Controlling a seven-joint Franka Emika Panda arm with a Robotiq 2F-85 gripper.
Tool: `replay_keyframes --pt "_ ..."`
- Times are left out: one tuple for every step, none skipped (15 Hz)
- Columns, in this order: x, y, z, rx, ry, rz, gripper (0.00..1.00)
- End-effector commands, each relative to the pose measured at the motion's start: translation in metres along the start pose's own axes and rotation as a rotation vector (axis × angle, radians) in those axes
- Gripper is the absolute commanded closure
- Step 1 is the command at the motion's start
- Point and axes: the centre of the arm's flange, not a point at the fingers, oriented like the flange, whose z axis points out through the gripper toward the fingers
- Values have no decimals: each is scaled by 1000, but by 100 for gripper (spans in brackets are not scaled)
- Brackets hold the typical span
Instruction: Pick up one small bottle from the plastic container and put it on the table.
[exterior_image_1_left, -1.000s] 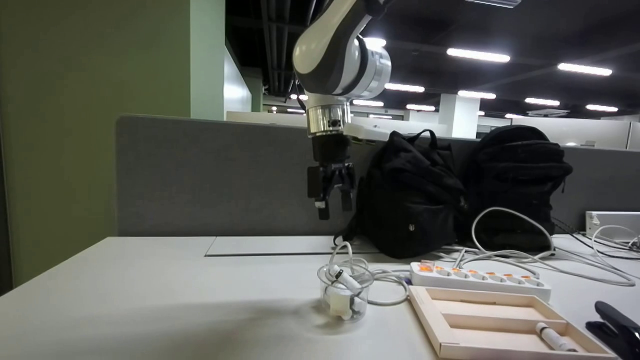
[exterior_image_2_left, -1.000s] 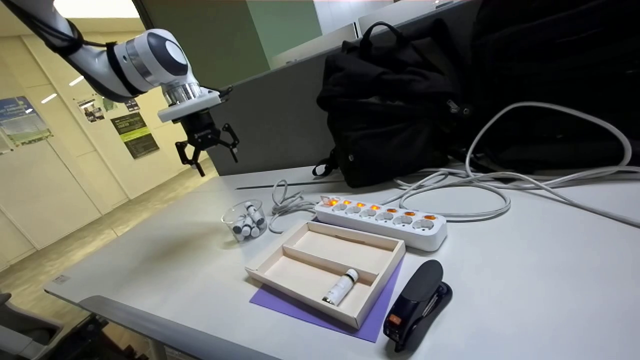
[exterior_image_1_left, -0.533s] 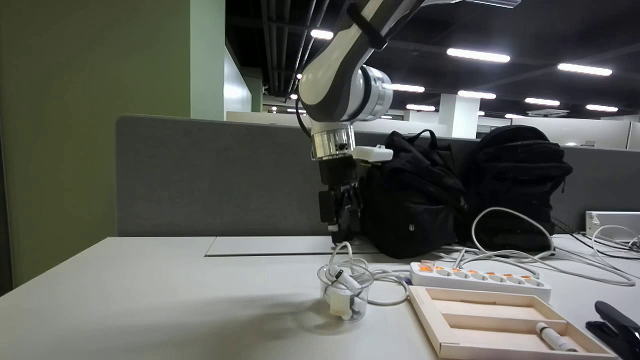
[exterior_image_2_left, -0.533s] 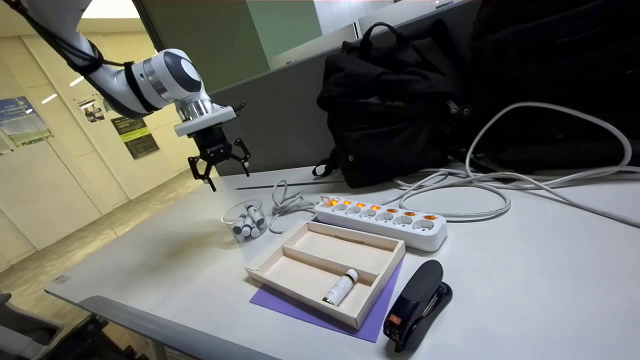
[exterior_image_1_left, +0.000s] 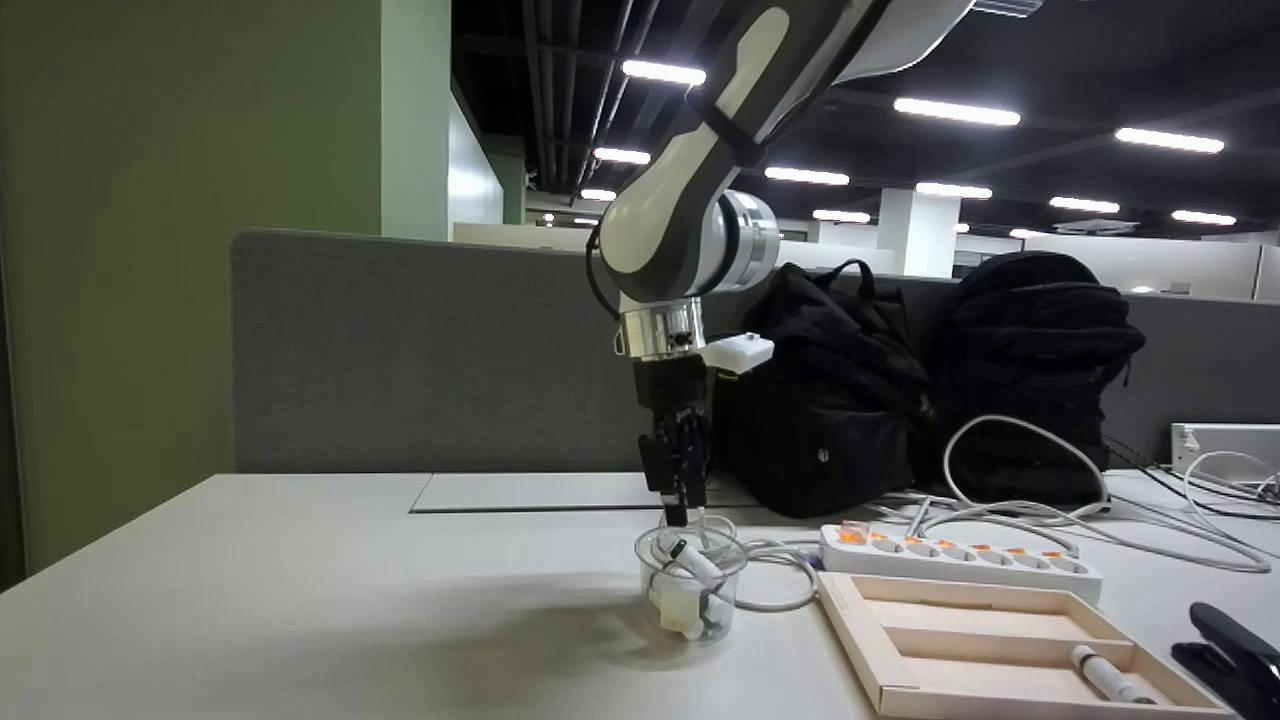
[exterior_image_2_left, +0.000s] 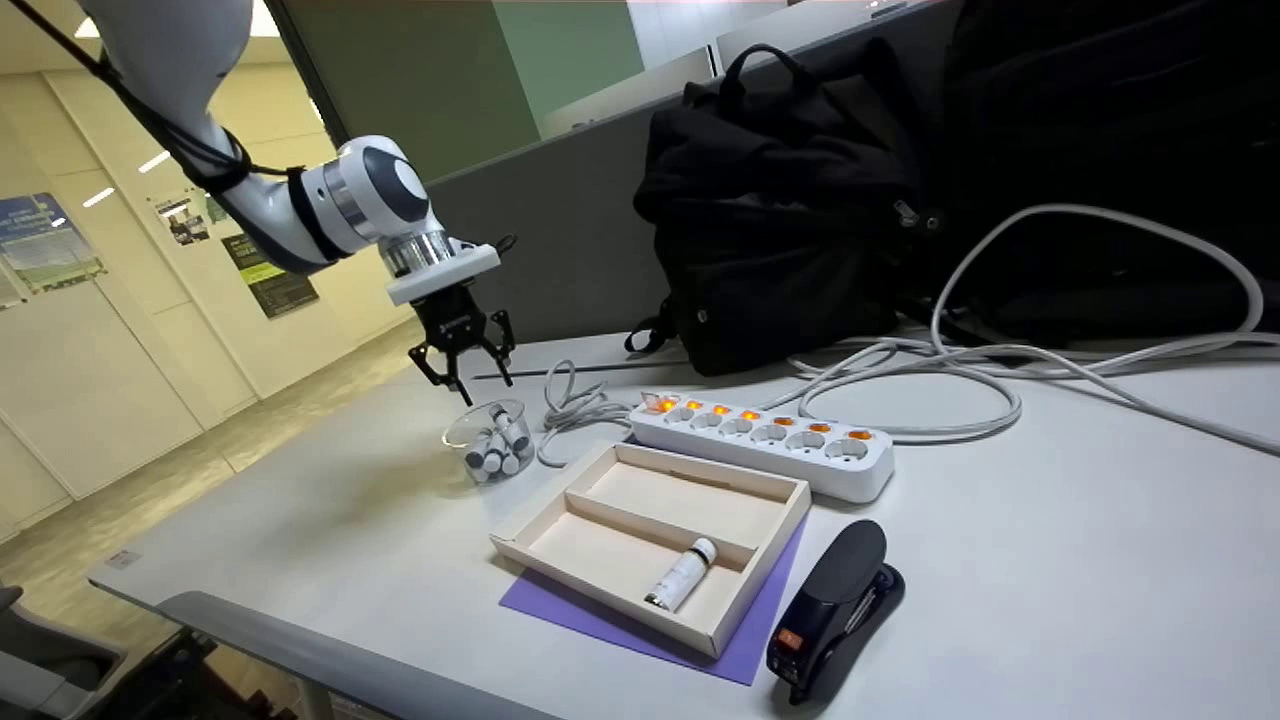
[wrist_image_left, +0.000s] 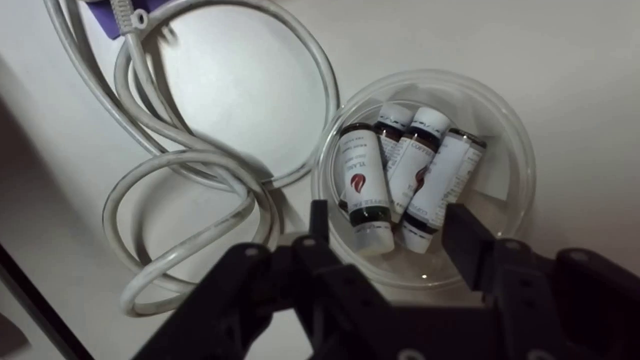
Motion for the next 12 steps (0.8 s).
replay_keyframes --pt "14 12 15 -5 12 -24 69" --pt "15 13 20 -1 11 -26 75" --pt "16 14 25 4 11 -27 82" --pt "17 14 29 6 9 -29 89" --pt "17 15 33 11 6 -32 94" --pt "18 15 36 14 3 -33 91" --pt "18 15 38 15 2 -35 82" --pt "19 15 40 16 -1 -37 63" --pt "19 15 42 17 -2 -38 62" --pt "19 15 43 20 -2 -40 57" --pt "20 14 43 26 -4 -42 49" --pt "20 14 42 28 -5 -43 43"
